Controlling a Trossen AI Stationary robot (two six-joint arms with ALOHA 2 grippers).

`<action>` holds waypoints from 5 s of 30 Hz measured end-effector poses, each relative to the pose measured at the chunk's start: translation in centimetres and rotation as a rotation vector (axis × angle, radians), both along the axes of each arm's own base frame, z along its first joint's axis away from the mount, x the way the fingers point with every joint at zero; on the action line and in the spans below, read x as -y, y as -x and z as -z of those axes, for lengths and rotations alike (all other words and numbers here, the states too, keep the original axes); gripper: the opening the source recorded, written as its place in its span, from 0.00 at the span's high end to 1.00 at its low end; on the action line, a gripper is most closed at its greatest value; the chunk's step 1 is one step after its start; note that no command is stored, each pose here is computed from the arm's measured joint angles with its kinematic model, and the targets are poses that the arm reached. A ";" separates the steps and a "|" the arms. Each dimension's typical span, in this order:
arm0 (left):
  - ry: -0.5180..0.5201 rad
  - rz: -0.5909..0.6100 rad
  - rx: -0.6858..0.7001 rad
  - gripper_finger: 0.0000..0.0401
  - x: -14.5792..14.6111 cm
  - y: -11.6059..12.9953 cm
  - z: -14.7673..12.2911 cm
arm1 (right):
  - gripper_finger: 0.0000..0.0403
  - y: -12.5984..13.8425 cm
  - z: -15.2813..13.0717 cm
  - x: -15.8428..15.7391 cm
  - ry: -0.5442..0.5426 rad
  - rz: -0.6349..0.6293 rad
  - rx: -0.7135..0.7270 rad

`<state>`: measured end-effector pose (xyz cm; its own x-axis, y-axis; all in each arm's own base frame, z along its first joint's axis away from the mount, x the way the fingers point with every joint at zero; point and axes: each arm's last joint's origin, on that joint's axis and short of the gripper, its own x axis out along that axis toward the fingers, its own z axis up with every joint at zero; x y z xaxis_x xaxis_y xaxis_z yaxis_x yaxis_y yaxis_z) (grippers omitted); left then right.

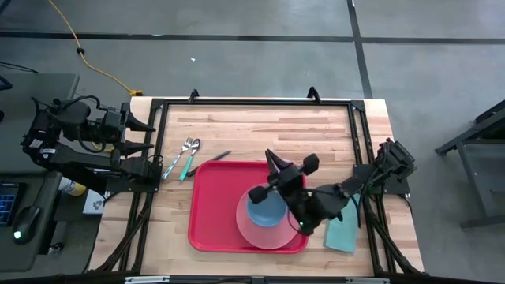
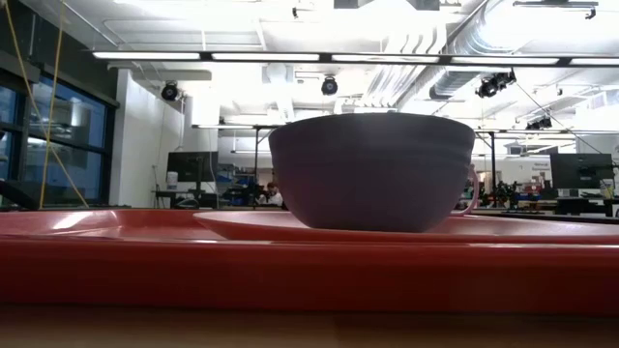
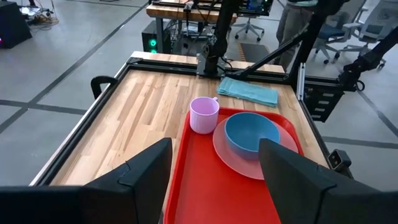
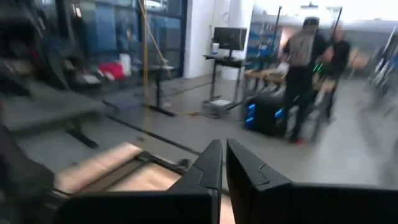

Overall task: Set up tray
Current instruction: Put the blue napkin into the pink serving tray

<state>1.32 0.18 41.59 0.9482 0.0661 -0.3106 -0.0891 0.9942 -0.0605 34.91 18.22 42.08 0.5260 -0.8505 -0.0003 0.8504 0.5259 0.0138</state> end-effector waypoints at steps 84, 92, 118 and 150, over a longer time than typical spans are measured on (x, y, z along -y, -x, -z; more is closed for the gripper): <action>-0.042 0.118 -0.003 0.32 0.3 -0.1 0.0 | 1.00 15.6 15.6 11.7 -1.567 0.005 -0.851; -0.024 0.107 -0.003 0.32 0.3 -0.1 0.0 | 1.00 15.3 18.2 7.7 -1.640 0.084 -0.528; -0.049 0.179 -0.002 0.32 0.4 -0.1 0.1 | 0.28 17.4 25.1 7.0 -1.893 0.332 -0.637; -0.042 0.188 -0.006 0.32 0.5 0.0 0.1 | 0.26 15.8 29.7 7.7 -1.847 0.500 -0.692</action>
<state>1.35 -0.29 41.51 0.9433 -0.0986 -0.3170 0.0978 0.9950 -0.0185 19.14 10.47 12.36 -0.1748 0.3578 -0.9173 0.9841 0.0331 -0.1746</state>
